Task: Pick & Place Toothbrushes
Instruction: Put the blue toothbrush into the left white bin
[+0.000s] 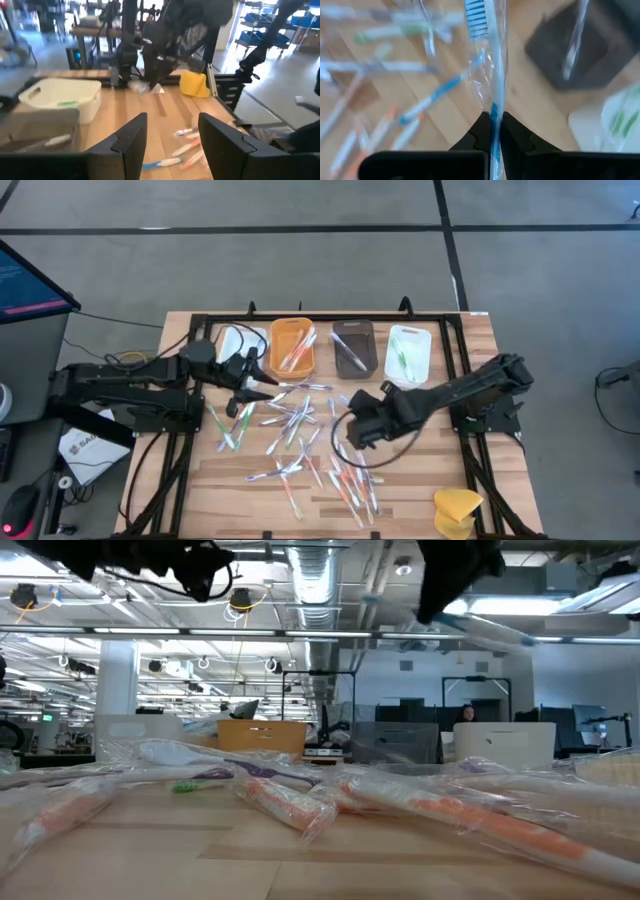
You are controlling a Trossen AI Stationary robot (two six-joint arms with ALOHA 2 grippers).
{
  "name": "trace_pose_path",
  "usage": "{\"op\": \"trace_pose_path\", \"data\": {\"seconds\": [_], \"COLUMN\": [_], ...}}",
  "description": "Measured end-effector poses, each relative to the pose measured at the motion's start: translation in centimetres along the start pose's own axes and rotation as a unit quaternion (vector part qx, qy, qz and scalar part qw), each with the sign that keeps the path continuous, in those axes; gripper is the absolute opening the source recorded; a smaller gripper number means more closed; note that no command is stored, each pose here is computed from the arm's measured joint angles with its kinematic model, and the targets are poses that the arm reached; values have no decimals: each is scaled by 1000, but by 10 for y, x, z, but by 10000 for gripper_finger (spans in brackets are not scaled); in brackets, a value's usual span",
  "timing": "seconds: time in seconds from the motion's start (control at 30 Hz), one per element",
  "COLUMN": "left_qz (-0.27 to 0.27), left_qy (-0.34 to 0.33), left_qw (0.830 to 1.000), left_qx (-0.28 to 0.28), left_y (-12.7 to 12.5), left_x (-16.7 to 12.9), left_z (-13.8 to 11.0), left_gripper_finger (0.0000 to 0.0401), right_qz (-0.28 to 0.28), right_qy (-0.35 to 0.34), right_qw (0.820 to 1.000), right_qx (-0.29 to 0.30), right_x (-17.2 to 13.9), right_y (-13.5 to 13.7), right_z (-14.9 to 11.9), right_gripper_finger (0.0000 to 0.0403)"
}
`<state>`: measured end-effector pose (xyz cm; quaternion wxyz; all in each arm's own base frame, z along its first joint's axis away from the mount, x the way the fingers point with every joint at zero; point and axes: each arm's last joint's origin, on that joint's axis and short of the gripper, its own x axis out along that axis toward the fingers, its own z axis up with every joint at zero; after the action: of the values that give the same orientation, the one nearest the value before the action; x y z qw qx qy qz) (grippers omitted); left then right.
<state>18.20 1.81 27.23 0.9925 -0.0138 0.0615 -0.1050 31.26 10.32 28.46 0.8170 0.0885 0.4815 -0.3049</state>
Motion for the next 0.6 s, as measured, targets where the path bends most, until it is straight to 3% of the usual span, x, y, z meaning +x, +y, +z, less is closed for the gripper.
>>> {"op": "trace_pose_path", "data": {"seconds": [0.3, 0.47, 0.6], "left_qz": [-15, -4, -1], "left_qy": [-158, -156, -167], "left_qw": [980, 981, 977], "left_qx": [121, 117, 131], "left_y": [-8, -7, -7], "left_x": [6, 22, 35], "left_z": [-40, -53, -58], "left_gripper_finger": [172, 172, 172], "right_qz": [18, 45, 48], "right_qy": [-196, -269, -286], "right_qw": [977, 954, 948], "right_qx": [-82, -122, -134], "right_x": [-15, -19, -20], "right_y": [30, 41, 41], "right_z": [15, 35, 41], "right_gripper_finger": [10, 10, 10]}}
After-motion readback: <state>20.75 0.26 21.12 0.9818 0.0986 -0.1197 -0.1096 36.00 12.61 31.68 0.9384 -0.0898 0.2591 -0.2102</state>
